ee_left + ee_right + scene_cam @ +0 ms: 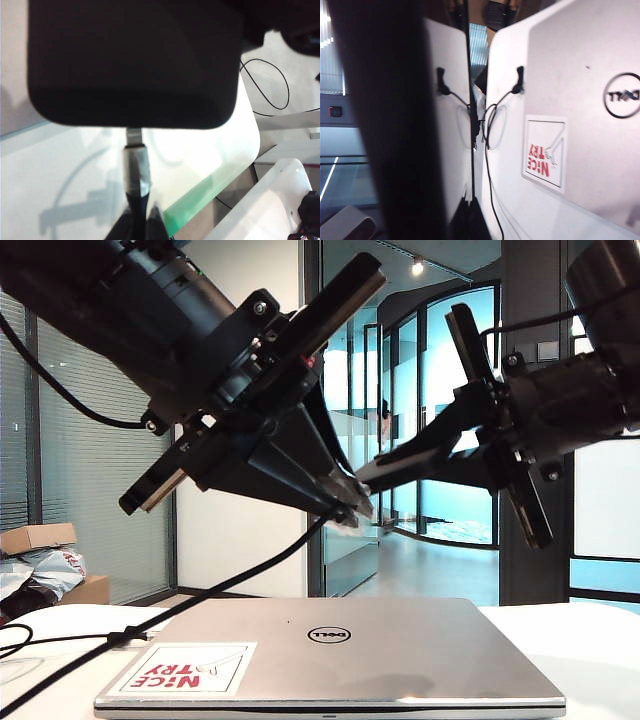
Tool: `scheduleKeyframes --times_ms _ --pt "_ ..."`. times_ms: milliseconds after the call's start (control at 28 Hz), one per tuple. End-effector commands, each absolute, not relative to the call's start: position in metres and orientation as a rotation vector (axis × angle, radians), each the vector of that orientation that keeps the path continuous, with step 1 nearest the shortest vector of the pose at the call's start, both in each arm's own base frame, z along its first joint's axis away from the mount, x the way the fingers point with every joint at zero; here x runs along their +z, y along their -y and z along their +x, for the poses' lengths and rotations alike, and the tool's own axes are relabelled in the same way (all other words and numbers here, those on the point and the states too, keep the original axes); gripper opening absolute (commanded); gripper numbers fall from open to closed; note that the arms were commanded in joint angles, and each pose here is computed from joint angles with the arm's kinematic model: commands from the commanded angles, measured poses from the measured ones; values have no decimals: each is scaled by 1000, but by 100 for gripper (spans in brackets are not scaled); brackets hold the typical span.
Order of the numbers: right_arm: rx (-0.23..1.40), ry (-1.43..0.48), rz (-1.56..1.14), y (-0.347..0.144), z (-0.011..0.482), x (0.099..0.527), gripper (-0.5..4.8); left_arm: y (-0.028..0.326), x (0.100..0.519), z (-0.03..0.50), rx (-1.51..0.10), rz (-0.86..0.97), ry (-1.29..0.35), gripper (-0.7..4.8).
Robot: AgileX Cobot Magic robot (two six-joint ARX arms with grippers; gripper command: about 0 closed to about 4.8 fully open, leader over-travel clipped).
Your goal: Pick up the charging cable and the phone, plug the charging cable into the charging port on the phone, and finally place them back on the table.
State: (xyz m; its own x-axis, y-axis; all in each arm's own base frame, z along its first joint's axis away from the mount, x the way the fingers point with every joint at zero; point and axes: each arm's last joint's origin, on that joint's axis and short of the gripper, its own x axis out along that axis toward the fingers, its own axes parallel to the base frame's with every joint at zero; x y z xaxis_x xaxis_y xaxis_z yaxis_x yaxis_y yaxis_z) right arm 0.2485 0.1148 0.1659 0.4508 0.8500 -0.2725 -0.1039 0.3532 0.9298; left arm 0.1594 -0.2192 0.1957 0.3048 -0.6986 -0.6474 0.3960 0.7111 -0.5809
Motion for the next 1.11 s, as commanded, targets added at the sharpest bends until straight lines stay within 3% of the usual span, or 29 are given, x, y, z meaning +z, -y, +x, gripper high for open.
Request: scheduleKeyframes --times_ms 36,1108 --pt "783 -855 1006 -116 249 172 -6 220 198 160 -751 -346 -1011 -7" --pt "805 -856 1002 -116 248 172 -6 218 196 158 -775 -268 -1007 -7"
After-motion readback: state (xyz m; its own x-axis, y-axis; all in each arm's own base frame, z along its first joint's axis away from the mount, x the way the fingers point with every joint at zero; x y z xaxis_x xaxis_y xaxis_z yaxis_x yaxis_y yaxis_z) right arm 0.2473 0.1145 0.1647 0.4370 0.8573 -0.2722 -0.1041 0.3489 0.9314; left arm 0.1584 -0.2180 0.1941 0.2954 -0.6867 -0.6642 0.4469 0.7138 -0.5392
